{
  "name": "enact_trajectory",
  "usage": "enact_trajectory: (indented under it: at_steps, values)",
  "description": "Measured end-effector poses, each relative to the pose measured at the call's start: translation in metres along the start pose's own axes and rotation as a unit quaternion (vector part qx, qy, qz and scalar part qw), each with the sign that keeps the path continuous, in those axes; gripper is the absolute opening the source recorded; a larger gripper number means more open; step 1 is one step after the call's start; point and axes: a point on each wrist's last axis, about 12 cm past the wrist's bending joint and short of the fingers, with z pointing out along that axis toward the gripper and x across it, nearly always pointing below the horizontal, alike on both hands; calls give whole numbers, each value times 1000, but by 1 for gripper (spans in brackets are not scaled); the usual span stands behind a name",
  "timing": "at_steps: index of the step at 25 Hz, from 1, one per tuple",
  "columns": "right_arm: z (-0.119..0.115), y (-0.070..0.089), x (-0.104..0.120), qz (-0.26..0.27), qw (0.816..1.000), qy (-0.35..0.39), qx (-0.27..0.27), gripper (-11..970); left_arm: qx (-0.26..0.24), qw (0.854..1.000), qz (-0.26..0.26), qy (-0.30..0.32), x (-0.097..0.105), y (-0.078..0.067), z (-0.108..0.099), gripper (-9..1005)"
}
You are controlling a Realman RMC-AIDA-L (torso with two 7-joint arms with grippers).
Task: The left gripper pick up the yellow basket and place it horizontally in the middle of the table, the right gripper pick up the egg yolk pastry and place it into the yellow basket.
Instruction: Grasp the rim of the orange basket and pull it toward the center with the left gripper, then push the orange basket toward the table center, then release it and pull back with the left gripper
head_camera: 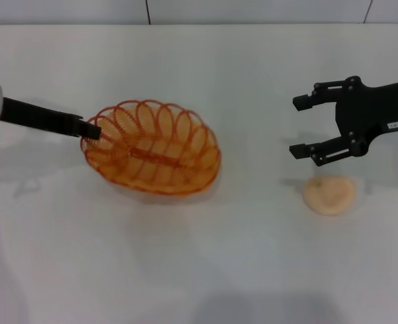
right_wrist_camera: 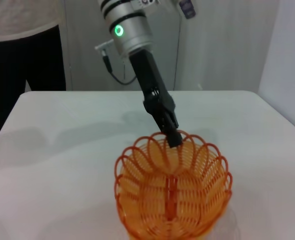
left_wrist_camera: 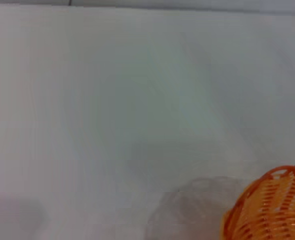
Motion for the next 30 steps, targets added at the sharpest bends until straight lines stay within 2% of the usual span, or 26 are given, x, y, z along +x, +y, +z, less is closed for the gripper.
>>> enact_trajectory:
  at_steps: [6, 12, 18, 25, 30]
  values:
    - [-7, 0, 5, -5, 1000, 7, 9, 842, 40, 997, -65, -11, 12, -16, -1, 73]
    - [-14, 0, 6, -11, 1000, 13, 14, 842, 51, 992, -114, 23, 26, -26, 10, 69]
    - [-17, 1, 9, -16, 1000, 15, 17, 841, 26, 990, -131, 34, 32, -29, 12, 68]
    - [-17, 2, 10, -19, 1000, 17, 14, 842, 4, 988, -150, 19, 28, -30, 12, 68]
    - [-19, 4, 13, -17, 1000, 19, 15, 842, -1, 989, -143, 27, 25, -35, 18, 67]
